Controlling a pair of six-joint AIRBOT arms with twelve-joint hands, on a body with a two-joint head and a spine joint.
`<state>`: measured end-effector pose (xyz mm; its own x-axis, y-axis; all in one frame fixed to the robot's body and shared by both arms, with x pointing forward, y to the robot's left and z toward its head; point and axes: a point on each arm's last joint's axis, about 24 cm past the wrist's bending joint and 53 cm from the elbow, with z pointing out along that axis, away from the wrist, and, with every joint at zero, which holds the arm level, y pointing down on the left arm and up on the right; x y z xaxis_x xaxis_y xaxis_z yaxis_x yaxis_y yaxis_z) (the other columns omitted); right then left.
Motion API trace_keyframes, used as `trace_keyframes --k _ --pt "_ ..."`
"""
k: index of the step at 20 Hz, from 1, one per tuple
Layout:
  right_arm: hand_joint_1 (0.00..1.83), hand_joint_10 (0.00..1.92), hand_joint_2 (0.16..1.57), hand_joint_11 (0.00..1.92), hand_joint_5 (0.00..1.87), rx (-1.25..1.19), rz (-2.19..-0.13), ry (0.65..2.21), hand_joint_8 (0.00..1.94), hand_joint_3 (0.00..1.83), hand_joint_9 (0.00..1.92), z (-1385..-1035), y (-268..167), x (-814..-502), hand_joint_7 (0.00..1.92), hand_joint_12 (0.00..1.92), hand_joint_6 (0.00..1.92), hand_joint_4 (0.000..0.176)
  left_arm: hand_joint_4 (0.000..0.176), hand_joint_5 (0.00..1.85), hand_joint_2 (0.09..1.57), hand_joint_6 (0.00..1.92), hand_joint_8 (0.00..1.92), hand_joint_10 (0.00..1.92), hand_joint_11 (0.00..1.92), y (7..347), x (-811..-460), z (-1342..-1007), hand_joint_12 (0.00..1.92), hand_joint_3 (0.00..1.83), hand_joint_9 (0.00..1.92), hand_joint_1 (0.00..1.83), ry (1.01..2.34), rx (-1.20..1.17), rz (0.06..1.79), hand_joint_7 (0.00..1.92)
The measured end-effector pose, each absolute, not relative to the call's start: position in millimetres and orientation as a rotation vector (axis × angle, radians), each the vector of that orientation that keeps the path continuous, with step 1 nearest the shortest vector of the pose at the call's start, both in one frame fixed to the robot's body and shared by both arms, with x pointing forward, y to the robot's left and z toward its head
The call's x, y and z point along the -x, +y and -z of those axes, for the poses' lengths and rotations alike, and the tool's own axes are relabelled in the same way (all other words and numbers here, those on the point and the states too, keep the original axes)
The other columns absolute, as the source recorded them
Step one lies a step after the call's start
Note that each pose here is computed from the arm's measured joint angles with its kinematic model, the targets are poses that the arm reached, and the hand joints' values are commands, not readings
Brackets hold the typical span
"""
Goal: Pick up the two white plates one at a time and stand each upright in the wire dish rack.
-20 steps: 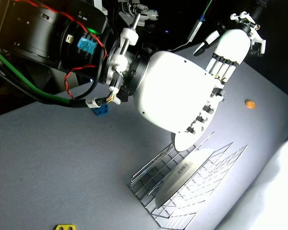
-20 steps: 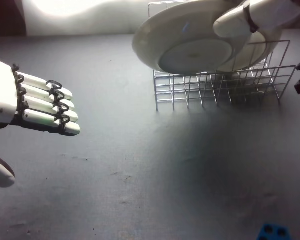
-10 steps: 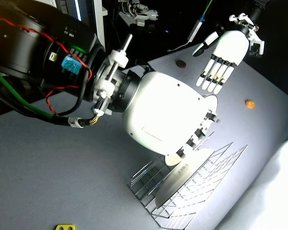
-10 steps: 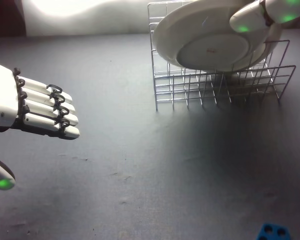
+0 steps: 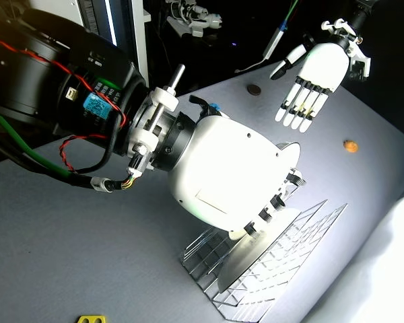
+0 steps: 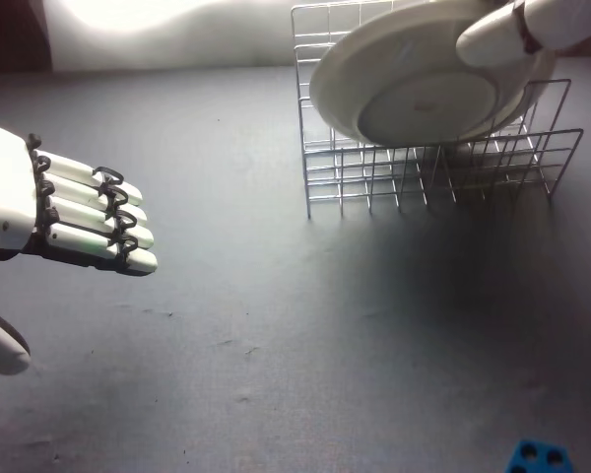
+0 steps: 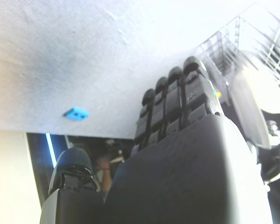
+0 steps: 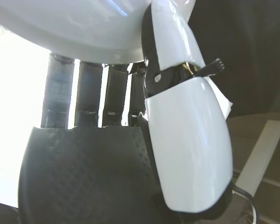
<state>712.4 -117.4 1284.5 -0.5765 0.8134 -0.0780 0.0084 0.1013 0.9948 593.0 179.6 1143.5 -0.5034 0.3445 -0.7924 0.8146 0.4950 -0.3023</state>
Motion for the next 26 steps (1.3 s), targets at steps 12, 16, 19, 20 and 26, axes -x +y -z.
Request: trace_keyframes --k 12,16,19,20,26 --pt "1.37 1.21 1.14 0.75 0.83 -0.736 -1.486 1.733 1.01 0.00 0.91 -1274 -108 -715 0.94 1.32 1.17 0.000 0.000 0.04 1.16 0.01 0.00 0.00 0.00 176 -593 -1143 0.06 0.00 0.03 0.00 2.067 -0.955 0.907 0.05" --pt "1.37 1.16 1.12 0.78 0.86 -0.743 -1.476 1.732 0.96 0.00 0.96 -1271 -109 -721 0.97 1.30 1.12 0.000 0.000 0.03 1.16 0.00 0.00 0.00 0.00 177 -593 -1143 0.07 0.00 0.04 0.00 2.068 -0.954 0.906 0.05" --pt "1.37 1.19 1.12 0.76 0.86 -0.750 -1.462 1.734 0.97 0.00 0.94 -1266 -111 -726 0.97 1.34 1.11 0.000 0.000 0.05 1.16 0.01 0.01 0.00 0.01 177 -593 -1143 0.08 0.00 0.04 0.00 2.068 -0.954 0.906 0.06" --pt "1.37 1.18 1.12 0.76 0.86 -0.752 -1.459 1.735 0.97 0.00 0.94 -1265 -111 -726 0.98 1.34 1.11 0.000 0.000 0.04 1.16 0.00 0.01 0.01 0.01 176 -593 -1143 0.08 0.00 0.05 0.00 2.068 -0.955 0.907 0.06" --pt "1.25 0.82 1.13 0.78 0.89 -0.756 -1.448 1.736 0.97 0.00 0.98 -1260 -110 -732 1.01 1.27 1.11 0.000 0.000 0.04 1.16 0.00 0.01 0.01 0.01 174 -592 -1142 0.07 0.00 0.05 0.00 2.066 -0.959 0.911 0.05"
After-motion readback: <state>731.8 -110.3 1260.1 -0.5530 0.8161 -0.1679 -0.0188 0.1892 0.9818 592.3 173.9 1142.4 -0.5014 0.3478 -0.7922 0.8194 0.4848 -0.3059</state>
